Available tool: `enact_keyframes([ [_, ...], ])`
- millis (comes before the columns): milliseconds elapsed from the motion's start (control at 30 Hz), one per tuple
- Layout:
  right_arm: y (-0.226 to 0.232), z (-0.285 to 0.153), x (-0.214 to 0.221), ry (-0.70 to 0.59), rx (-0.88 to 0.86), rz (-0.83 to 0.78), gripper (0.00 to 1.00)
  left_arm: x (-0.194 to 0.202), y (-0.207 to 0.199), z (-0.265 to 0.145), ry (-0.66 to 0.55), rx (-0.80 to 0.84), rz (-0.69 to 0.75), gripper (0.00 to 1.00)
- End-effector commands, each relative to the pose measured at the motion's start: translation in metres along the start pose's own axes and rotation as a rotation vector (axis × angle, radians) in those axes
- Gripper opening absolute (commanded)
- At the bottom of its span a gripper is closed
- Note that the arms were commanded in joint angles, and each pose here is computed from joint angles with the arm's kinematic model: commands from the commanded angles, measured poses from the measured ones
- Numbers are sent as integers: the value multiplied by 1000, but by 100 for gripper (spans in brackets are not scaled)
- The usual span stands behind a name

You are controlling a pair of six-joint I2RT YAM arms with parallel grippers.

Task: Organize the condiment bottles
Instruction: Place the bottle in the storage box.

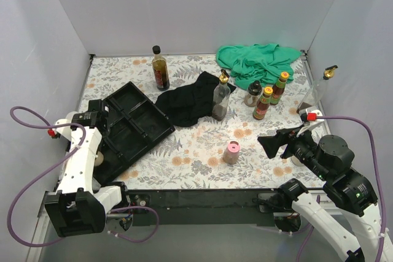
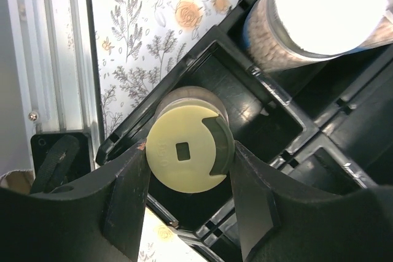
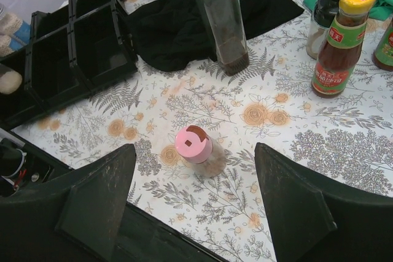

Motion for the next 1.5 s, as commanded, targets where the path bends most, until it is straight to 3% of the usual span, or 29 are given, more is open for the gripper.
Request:
enact_keyframes([
  [0,8,-6,-12,-47,-41,5,86,1,-4,10,-41,-48,-191,0],
  [233,7,-8,-12,-51,-39,4,86,8,-19,17,-20,31,-187,20],
  [367,7,-8,-12,-54,-34,3,86,12,-23,20,-6,44,-179,46],
  [567,7,-9,-12,-58,-36,3,86,16,-21,25,-6,4,-146,61],
  [700,8,-11,-14,-67,-39,3,86,11,-23,22,-17,12,-95,76],
  [1000,8,-11,-13,-64,-45,6,86,-31,-33,-16,-31,106,-28,87],
  [1167,7,-11,-11,-64,-45,7,86,-53,-42,-47,-32,340,62,88],
  [1333,6,-11,-8,-61,-40,10,86,-50,-56,-78,-4,801,251,88],
  [1467,5,-11,-6,-60,-38,15,86,-44,-53,-99,-6,1075,353,86],
])
Point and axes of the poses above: each gripper's point midway between its finger pads, its own z axis out along the fingers, its own y axis along the line the jaws close on, x = y × z, the point moved 9 cm from there along -z, back along the fingers, and after that the axes turned 8 degrees about z, right-handed, at the moved point
